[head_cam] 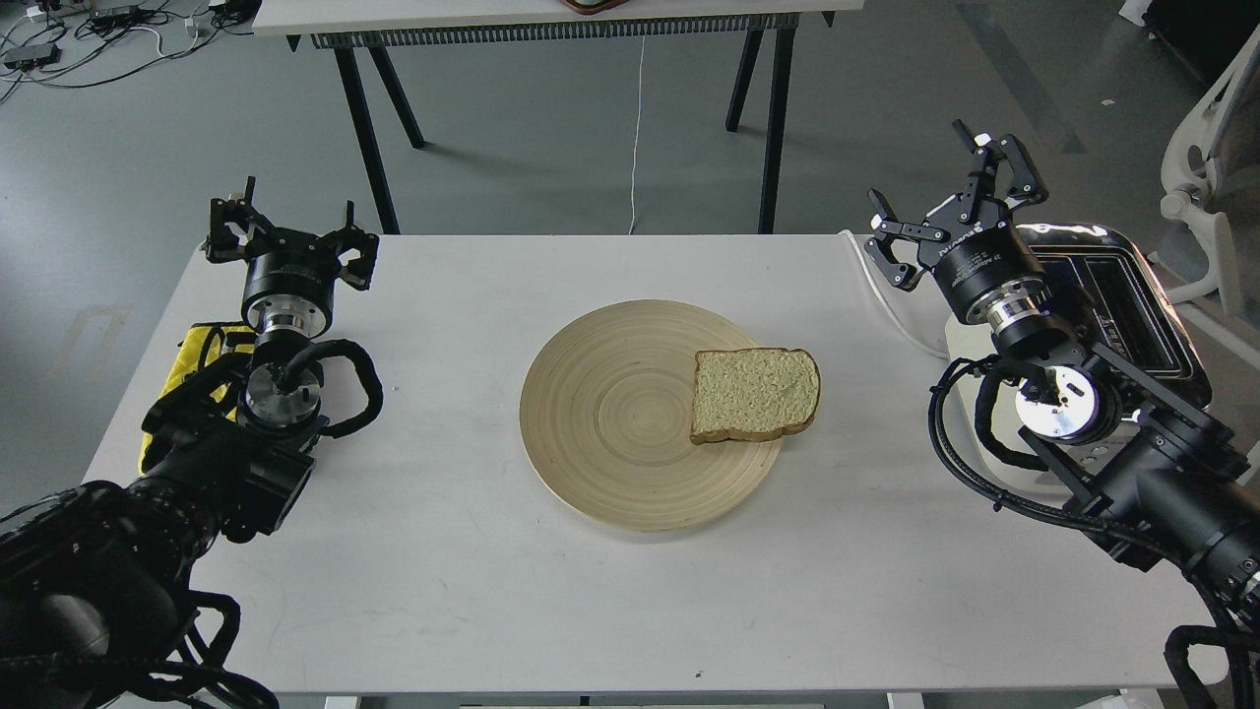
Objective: Put bread in toaster with right arm
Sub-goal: 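Swing the right gripper away from the toaster toward the plate, then lower the right gripper to the bread slice on the plate and grasp it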
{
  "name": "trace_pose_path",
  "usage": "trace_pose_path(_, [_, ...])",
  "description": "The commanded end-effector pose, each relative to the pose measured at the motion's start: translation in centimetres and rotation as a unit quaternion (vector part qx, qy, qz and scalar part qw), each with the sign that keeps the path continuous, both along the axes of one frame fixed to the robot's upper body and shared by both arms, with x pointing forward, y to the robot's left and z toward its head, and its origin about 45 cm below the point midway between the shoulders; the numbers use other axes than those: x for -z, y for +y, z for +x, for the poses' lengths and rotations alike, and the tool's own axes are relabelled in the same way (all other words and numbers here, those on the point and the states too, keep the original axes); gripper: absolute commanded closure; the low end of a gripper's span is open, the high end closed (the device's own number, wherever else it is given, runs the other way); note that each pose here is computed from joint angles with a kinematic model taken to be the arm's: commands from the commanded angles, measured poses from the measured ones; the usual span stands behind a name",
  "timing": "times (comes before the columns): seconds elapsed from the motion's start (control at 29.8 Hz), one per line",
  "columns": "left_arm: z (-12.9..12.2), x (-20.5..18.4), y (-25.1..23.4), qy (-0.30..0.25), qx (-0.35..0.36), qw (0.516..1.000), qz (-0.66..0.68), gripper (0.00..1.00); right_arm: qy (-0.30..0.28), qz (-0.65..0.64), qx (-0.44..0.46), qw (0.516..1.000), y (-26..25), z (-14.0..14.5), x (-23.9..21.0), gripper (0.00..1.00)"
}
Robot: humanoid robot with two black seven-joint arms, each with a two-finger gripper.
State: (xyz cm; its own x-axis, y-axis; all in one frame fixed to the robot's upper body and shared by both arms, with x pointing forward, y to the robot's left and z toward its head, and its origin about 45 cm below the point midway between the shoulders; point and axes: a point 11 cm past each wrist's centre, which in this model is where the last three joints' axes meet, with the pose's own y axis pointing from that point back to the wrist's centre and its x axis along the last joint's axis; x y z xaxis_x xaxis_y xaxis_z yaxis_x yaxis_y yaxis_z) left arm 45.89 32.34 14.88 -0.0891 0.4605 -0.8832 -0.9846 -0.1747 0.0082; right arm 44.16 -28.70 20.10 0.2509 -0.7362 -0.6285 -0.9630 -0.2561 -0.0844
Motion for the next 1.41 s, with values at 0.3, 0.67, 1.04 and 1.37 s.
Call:
trace_pose_path(0.3, [0.0,0.0,0.0,0.000,0.000,1.000,0.000,0.00,0.001,-0.021,-0.017,1.000,1.1,-0.1,0.1,0.01])
trace_pose_path(0.67, [0.0,0.0,0.0,0.000,0.000,1.000,0.000,0.00,-0.015,-0.284,0.089,0.954,1.8,1.4,-1.7,0.02])
trace_pose_path(1.04, [0.0,-0.1,0.0,-0.001,0.000,1.000,0.000,0.00,0.000,-0.442,0.059,0.895,5.6,-5.1,5.4,0.02])
trace_pose_path(1.37, [0.0,-0.1,0.0,-0.001,0.000,1.000,0.000,0.00,0.054,-0.444,0.039,0.894,5.2,-8.8,9.9,0.02])
